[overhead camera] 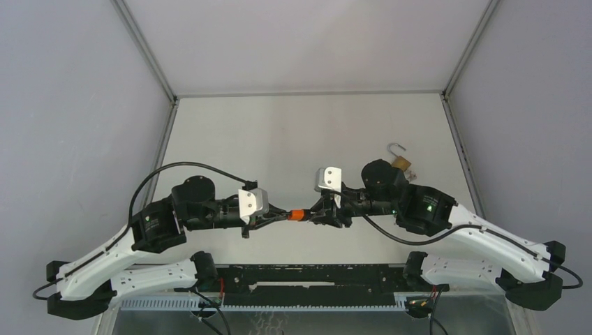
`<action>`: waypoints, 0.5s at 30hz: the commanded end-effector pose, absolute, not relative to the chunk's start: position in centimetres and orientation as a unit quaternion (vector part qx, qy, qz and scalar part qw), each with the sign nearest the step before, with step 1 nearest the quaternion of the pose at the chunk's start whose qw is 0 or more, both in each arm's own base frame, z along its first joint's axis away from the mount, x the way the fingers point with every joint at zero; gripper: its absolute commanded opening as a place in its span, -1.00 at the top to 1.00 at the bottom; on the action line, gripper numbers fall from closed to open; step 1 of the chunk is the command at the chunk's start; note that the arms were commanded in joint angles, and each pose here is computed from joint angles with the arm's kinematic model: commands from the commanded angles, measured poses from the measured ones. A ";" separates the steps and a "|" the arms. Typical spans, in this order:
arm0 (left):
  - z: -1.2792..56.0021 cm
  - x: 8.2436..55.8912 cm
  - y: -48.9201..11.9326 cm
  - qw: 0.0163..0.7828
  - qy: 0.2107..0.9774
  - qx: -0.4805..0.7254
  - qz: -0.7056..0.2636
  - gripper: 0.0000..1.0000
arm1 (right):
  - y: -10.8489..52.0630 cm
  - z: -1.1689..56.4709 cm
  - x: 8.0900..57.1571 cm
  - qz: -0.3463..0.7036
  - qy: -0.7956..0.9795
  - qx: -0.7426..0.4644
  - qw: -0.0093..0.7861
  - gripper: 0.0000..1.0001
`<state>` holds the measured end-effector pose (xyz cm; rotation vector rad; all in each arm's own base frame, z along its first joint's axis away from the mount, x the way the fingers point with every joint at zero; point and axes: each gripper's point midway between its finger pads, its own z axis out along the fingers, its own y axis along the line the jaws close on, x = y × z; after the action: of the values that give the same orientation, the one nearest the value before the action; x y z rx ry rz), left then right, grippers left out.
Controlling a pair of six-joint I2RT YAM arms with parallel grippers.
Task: Lock with the key
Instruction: Lock the lock.
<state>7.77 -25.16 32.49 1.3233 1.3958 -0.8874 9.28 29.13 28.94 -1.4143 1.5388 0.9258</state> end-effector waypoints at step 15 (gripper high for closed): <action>34.0 11.0 -19.1 0.594 0.575 0.481 -0.290 1.00 | 23.7 26.6 16.3 0.322 0.696 -0.443 0.464 1.00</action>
<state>10.62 -22.27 32.60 1.1905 1.4234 -0.7717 13.80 26.60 27.43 -1.2501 1.6197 0.8663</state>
